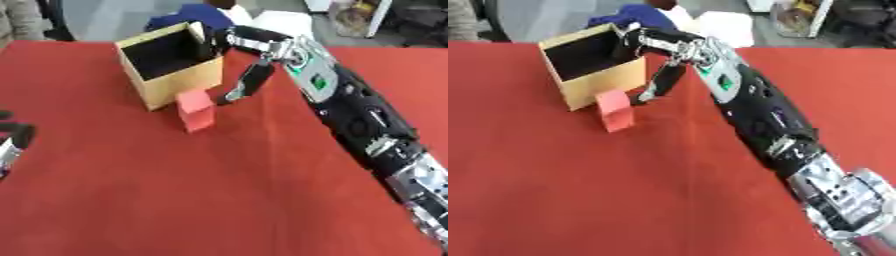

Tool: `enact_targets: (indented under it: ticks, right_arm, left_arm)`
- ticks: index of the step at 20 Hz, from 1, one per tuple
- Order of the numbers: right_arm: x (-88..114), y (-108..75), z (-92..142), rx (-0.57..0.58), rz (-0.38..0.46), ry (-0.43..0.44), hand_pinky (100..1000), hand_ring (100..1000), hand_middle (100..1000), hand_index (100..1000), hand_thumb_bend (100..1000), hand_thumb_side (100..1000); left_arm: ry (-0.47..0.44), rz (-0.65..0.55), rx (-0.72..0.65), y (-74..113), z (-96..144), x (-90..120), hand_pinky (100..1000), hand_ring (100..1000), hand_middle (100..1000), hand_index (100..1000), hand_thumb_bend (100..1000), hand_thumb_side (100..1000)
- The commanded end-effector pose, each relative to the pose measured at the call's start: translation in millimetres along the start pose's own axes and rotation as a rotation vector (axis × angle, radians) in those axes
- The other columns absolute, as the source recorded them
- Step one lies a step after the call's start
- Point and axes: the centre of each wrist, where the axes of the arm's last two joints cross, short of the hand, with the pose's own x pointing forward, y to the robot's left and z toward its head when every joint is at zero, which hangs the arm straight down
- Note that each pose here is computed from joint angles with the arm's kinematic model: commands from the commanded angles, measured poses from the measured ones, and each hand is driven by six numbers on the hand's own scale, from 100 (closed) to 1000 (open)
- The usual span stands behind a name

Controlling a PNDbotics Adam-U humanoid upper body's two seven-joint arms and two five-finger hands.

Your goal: Pick up objects on the table and place them in the box.

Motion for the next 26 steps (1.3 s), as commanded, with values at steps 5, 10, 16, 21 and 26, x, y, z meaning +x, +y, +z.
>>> enact_targets:
  ticks: [5, 10, 16, 21, 26]
  right_arm:
    - [7, -14.2, -3, -0.003, 0.036, -0.018, 801, 813, 833, 833, 627, 197]
    - [8, -11.3, -7, 0.009, 0.033, -0.022, 802, 816, 835, 834, 630, 201]
    - [6, 0.8, -15, 0.068, 0.026, -0.006, 806, 823, 838, 843, 633, 215]
    - [1, 18.9, -21, 0.12, 0.015, 0.02, 815, 830, 839, 843, 635, 221]
    - [-4, 30.7, -23, 0.139, 0.038, 0.053, 858, 859, 844, 843, 643, 216]
  left_arm:
    - [-0.029, -0.007, -0.001, 3.5, -3, 7, 583, 684, 655, 800, 710, 374]
    - [-0.031, -0.005, -0.002, 3.0, -4, 8, 583, 684, 655, 800, 710, 374]
    - [-0.035, 0.0, -0.009, 0.9, -5, 9, 583, 684, 655, 800, 710, 374]
    - [-0.04, 0.007, -0.015, -1.0, -6, 10, 583, 684, 654, 799, 710, 374]
    - [-0.044, 0.012, -0.021, -2.7, -6, 11, 584, 684, 654, 799, 711, 375]
